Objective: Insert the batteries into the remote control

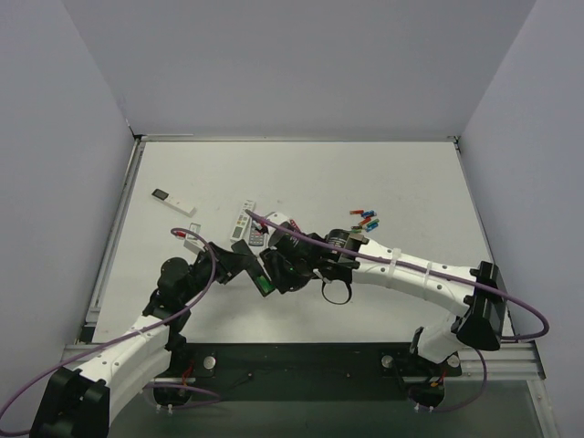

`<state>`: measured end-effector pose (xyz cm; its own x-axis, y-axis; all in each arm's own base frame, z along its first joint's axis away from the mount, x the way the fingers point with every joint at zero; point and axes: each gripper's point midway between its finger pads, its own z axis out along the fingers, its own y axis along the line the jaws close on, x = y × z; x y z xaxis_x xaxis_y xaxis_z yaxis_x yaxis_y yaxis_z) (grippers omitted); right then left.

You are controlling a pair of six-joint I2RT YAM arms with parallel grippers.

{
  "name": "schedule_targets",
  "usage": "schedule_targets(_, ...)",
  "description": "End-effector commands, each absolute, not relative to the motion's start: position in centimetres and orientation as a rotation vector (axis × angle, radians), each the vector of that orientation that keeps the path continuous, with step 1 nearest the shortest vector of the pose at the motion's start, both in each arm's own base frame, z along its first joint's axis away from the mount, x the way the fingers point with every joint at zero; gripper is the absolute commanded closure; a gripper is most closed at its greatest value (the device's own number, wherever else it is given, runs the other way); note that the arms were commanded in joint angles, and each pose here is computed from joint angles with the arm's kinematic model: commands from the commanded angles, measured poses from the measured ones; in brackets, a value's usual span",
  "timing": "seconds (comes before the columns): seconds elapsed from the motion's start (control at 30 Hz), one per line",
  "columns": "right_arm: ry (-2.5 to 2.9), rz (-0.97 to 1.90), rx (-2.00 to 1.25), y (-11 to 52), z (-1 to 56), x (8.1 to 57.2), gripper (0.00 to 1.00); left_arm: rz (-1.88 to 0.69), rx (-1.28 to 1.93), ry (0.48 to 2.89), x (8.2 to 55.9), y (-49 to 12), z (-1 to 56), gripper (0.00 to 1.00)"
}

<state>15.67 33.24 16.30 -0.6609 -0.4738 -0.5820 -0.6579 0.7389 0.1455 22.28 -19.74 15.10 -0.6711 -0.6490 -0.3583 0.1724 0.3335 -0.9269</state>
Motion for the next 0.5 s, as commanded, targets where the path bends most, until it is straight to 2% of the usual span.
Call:
schedule_targets(0.0,2.439,0.487,-0.943,34.4,16.7,14.6,0.91,-1.510,-0.367,1.745,22.2,-20.2,18.3,1.00)
schedule_targets(0.47,2.468,0.437,-1.013,35.5,16.0,14.0,0.91,-1.571,-0.374,1.685,22.0,-20.3,19.9,1.00)
